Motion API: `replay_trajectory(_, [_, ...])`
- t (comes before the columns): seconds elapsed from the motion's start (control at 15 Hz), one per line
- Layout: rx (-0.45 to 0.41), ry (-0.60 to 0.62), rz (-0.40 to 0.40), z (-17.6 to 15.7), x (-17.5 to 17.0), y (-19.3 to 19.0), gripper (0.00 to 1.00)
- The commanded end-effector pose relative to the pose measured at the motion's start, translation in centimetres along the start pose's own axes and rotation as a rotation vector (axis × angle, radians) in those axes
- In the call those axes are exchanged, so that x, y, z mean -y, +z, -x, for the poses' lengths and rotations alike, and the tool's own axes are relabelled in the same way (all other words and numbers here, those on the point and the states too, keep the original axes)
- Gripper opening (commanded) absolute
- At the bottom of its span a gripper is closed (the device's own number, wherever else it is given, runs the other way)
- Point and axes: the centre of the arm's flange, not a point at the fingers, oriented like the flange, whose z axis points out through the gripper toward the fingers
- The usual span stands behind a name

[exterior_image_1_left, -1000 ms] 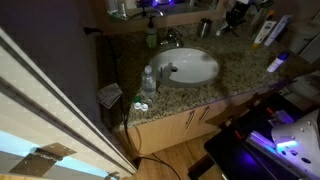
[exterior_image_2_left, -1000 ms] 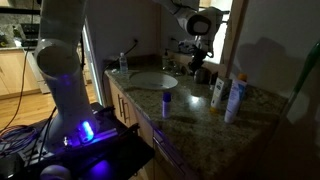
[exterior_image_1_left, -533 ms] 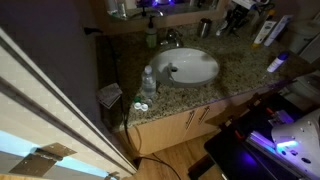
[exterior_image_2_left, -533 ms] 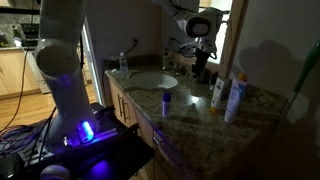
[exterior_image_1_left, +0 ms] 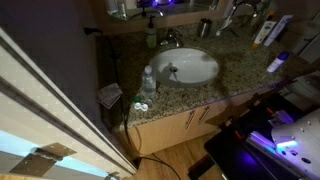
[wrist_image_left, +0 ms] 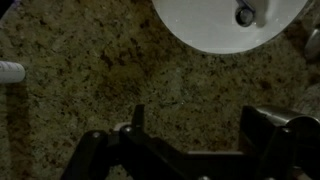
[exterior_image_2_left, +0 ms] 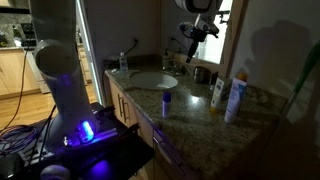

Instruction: Remove the toothbrush from the silver cup and place it on the left side of the counter, place the toothpaste inside the silver cup

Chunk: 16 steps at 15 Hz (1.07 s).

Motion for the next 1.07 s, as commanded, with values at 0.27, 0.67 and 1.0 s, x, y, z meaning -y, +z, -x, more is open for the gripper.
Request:
replay_trajectory(0.27, [0.101, -0.188, 0.044, 4.4, 2.2, 2.3, 1.0])
replay_trajectory(0.67, [0.189, -0.511, 0.123, 17.4, 9.2, 8.9, 1.0])
replay_trajectory(1.0, [0.186, -0.493, 0.145, 18.0, 10.3, 9.0, 1.0])
